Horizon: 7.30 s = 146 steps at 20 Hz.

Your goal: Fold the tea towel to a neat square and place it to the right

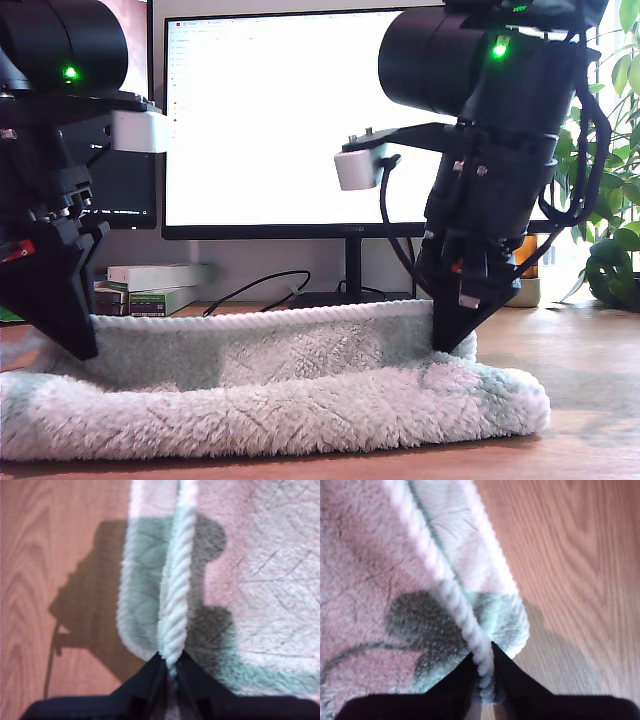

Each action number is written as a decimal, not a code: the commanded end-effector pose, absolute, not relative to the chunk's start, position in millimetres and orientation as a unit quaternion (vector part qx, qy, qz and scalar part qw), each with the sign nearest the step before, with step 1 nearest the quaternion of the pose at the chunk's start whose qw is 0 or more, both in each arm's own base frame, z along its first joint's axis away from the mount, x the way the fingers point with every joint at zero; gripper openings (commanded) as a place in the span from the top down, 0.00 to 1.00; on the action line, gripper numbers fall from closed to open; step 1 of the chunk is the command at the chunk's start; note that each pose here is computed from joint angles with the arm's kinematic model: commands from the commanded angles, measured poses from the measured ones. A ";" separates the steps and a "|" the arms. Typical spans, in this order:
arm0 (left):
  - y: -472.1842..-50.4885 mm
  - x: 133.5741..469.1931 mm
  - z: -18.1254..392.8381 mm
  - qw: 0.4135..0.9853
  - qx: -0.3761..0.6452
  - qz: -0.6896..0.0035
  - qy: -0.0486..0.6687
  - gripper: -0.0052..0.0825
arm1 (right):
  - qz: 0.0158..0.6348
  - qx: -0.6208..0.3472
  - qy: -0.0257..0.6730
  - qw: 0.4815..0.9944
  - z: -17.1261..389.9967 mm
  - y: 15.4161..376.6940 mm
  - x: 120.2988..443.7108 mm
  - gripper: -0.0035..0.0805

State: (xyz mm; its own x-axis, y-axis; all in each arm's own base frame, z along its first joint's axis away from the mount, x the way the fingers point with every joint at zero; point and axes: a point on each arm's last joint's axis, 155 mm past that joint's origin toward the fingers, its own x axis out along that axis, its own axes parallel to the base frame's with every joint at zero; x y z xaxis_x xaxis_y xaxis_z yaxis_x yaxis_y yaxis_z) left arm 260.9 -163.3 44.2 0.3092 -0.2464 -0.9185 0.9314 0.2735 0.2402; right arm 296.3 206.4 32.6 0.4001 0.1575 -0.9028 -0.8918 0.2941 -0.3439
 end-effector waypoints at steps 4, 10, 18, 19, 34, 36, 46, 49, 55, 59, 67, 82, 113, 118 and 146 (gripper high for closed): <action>-160.9 271.6 46.1 0.701 0.417 -0.421 0.398 0.90 | 0.377 -0.461 0.402 0.696 28.8 205.6 297.3 0.95; -162.2 274.3 47.5 0.705 0.417 -0.419 0.393 0.70 | 0.374 -0.456 0.395 0.705 31.3 208.9 301.4 0.72; -152.7 303.6 58.7 0.732 0.445 -0.363 0.366 0.63 | 0.342 -0.471 0.384 0.717 45.7 205.3 317.6 0.56; -151.5 303.8 58.5 0.732 0.446 -0.361 0.367 0.63 | 0.342 -0.472 0.387 0.715 48.8 205.2 317.8 0.56; -143.3 299.0 150.4 0.842 0.348 -0.293 0.291 0.96 | 0.305 -0.426 0.397 0.753 104.7 208.0 327.7 0.97; -152.6 294.6 161.0 0.858 0.306 -0.305 0.279 0.96 | 0.294 -0.402 0.392 0.774 112.1 213.1 333.6 0.97; -193.8 272.3 171.0 0.871 0.148 -0.384 0.268 0.96 | 0.321 -0.211 0.383 0.840 123.0 258.1 330.9 0.97; -200.2 254.6 155.7 0.862 0.126 -0.416 0.262 0.96 | 0.352 -0.208 0.373 0.833 120.9 257.7 313.0 0.97; -193.5 225.9 134.3 0.860 0.074 -0.419 0.283 0.96 | 0.381 -0.193 0.356 0.831 102.1 237.1 269.5 0.97; -193.2 220.4 118.8 0.850 0.046 -0.409 0.329 0.96 | 0.387 -0.221 0.371 0.815 78.2 231.6 264.0 0.97; -201.2 211.5 64.2 0.792 0.004 -0.404 0.457 0.97 | 0.385 -0.209 0.379 0.815 62.0 234.7 286.3 0.97; -168.7 217.4 14.9 0.754 -0.003 -0.316 0.576 0.97 | 0.409 -0.225 0.480 0.743 24.9 229.3 298.0 0.97; -190.6 323.9 -32.6 0.758 0.147 -0.311 0.553 0.97 | 0.338 -0.258 0.624 0.655 -7.7 217.2 211.0 0.97; -217.6 336.8 -25.9 0.760 0.169 -0.339 0.528 0.97 | 0.354 -0.228 0.633 0.649 -6.0 233.2 196.8 0.97; -266.0 408.1 14.5 0.755 0.259 -0.371 0.475 0.96 | 0.405 -0.162 0.609 0.662 4.4 287.0 182.2 0.97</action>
